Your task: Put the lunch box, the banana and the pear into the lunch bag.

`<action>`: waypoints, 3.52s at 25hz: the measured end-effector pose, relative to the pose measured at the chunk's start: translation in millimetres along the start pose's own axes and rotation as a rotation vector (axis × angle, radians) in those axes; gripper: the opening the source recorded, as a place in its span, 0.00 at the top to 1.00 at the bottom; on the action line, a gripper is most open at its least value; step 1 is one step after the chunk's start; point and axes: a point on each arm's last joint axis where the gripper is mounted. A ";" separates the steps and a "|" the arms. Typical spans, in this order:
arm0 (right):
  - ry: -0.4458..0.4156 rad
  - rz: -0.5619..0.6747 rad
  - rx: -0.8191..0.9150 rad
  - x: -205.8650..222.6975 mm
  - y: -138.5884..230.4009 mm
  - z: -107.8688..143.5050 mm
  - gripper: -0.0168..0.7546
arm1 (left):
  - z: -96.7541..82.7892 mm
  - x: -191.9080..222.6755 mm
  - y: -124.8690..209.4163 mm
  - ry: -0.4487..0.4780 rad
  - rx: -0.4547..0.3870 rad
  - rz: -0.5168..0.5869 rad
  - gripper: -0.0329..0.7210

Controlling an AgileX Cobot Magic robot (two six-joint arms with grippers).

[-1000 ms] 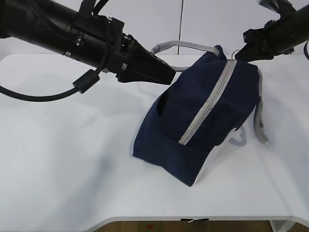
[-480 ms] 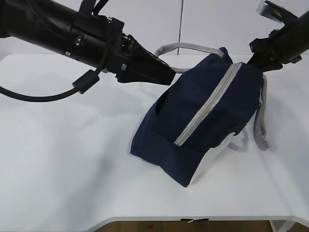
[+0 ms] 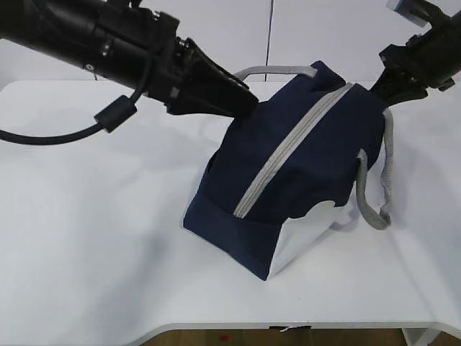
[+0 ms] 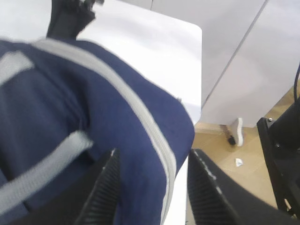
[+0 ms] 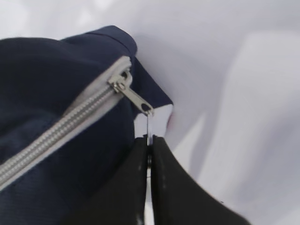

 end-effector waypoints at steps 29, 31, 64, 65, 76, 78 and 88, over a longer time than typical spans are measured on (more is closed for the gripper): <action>0.078 0.036 -0.015 -36.4 23.2 38.2 0.97 | -38.0 9.0 -7.7 0.148 0.075 0.073 0.40; 0.084 0.025 -0.022 -42.8 24.5 43.6 0.97 | -39.6 10.3 -7.8 0.152 0.077 0.075 0.40; 0.211 0.019 -0.036 -96.5 75.0 95.8 0.97 | -105.2 79.3 -7.2 0.014 0.314 0.160 0.39; 0.212 0.017 -0.037 -97.1 75.1 96.4 0.97 | -109.2 82.7 -6.5 0.001 0.339 0.168 0.39; 0.217 0.003 -0.043 -102.6 76.4 101.3 0.97 | -139.4 115.2 0.0 -0.130 0.483 0.281 0.39; 0.218 0.002 -0.044 -103.1 76.5 101.7 0.97 | -138.4 119.4 -0.8 -0.157 0.489 0.298 0.39; 0.202 -0.006 -0.038 -102.8 75.8 103.1 0.97 | -125.8 134.0 -17.5 -0.266 0.522 0.334 0.39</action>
Point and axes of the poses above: a point on each arm's last joint axis where the gripper is mounted, x pointing out along that axis toward the gripper, z along the wrist's bending axis when the last joint is at zero, y = z × x, and after that the axes turned 5 degrees about -x, right-handed
